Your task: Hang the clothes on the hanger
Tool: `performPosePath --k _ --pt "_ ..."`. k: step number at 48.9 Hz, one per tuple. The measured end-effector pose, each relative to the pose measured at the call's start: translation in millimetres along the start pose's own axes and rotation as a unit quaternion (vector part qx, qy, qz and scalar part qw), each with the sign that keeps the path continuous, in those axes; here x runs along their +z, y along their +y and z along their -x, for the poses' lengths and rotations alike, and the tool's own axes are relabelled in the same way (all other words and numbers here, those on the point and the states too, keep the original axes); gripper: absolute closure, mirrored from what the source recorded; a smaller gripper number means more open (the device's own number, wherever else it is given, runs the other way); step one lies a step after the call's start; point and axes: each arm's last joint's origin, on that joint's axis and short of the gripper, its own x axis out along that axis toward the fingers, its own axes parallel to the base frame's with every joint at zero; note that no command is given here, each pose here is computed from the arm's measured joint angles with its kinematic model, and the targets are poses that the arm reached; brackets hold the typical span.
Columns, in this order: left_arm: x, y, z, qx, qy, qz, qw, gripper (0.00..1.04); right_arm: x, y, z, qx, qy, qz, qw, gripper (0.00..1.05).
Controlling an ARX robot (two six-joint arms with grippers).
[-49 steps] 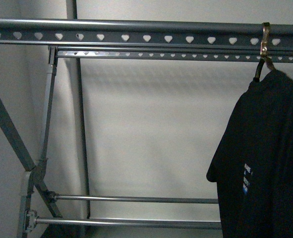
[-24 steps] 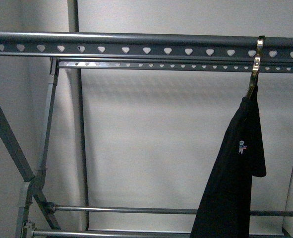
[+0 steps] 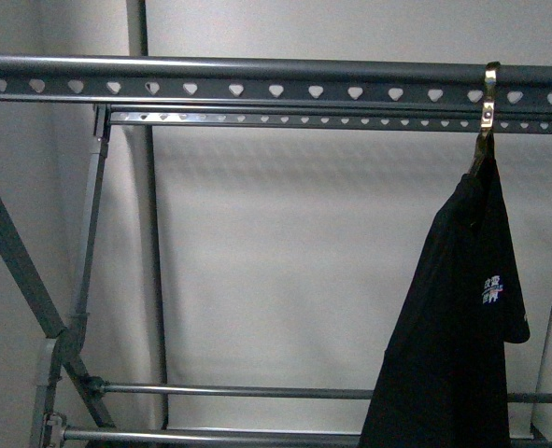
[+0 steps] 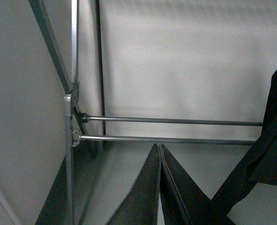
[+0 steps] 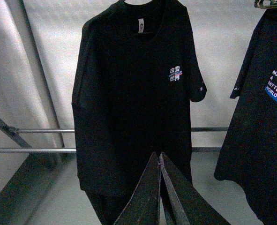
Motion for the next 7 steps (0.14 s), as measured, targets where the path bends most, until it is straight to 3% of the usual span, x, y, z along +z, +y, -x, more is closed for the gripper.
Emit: performPosePath --k 7 --pt "0.0 0.0 0.0 0.0 0.0 0.0 1.0 0.67 0.0 0.0 0.0 0.0 0.0 0.0 1.0 0.69"
